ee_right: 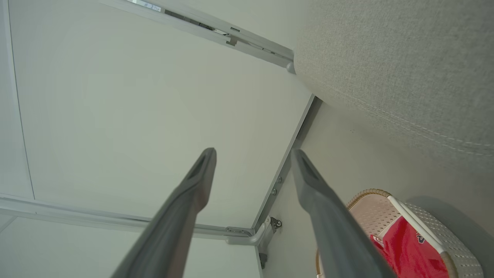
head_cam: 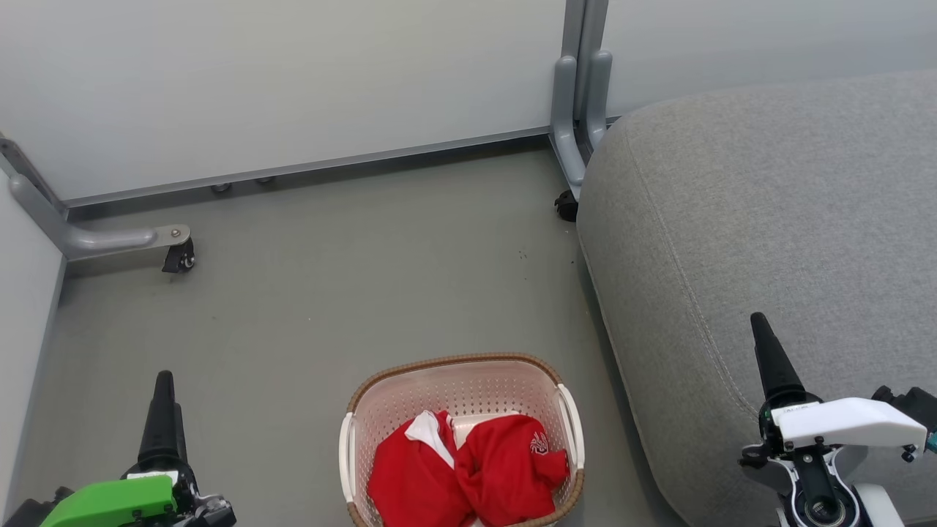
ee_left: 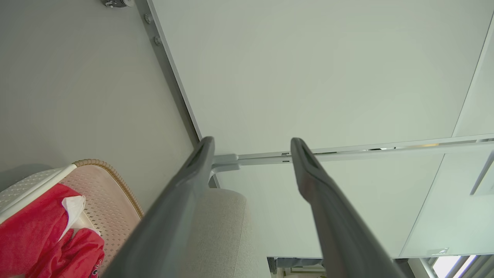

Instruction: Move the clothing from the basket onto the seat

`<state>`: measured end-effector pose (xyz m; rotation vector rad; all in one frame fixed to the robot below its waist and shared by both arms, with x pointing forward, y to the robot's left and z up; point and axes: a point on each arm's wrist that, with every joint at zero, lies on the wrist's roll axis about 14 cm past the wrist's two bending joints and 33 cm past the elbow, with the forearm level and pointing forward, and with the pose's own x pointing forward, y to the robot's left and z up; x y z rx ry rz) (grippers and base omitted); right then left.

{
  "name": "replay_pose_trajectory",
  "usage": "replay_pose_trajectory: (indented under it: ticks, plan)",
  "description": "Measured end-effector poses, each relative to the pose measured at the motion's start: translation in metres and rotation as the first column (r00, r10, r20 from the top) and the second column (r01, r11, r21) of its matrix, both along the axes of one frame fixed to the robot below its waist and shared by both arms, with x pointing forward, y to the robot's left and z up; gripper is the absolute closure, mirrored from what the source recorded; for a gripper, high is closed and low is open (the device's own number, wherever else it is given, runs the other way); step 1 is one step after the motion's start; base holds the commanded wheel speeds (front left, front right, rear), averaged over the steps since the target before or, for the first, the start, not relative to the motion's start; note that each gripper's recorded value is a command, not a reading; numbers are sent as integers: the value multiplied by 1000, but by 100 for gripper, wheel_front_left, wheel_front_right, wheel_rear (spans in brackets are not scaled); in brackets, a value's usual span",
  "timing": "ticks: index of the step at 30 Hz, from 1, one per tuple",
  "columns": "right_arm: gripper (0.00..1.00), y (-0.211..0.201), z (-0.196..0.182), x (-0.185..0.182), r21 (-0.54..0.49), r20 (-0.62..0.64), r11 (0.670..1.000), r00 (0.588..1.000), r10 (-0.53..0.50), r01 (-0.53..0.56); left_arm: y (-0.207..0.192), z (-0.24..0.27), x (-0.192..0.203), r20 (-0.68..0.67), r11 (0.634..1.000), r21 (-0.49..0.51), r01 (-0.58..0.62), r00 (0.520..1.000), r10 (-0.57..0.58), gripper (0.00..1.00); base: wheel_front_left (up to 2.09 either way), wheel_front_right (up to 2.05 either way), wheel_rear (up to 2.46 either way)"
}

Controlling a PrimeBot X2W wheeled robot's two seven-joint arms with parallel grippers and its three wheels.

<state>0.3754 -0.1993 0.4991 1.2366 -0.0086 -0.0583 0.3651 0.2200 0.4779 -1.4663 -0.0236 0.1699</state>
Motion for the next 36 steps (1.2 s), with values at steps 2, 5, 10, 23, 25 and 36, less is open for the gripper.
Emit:
replay_pose_trajectory:
  ticks: [2, 5, 10, 23, 25, 36]
  plan:
    - [0, 4, 4, 1, -78, 10, 997, 1000, 16, -15, 4, 1, -1, 0, 1000, 25, -12, 1000, 12, 0, 0, 0, 0]
    - [0, 10, 11, 2, -188, 24, 982, 999, 38, -33, 12, 7, -1, 14, 996, 84, -35, 999, 34, 0, 0, 0, 0]
    - [0, 9, 24, 3, -296, 60, 955, 997, 37, -18, 23, 19, -2, 41, 984, 166, -71, 997, 65, 0, 0, 0, 0]
    - [0, 26, 53, 4, -580, 142, 815, 985, 96, 4, -4, 57, 1, 113, 858, 513, -23, 993, -41, 0, 0, 0, 0]
    - [0, 31, 55, 3, -619, 146, 785, 982, 116, -1, -15, 58, 1, 100, 825, 565, -1, 993, -67, 0, 0, 0, 0]
    - [0, 48, 53, 0, -789, 134, 614, 973, 189, -11, -56, 62, -1, 52, 638, 769, 50, 989, -141, 0, 0, 0, 0]
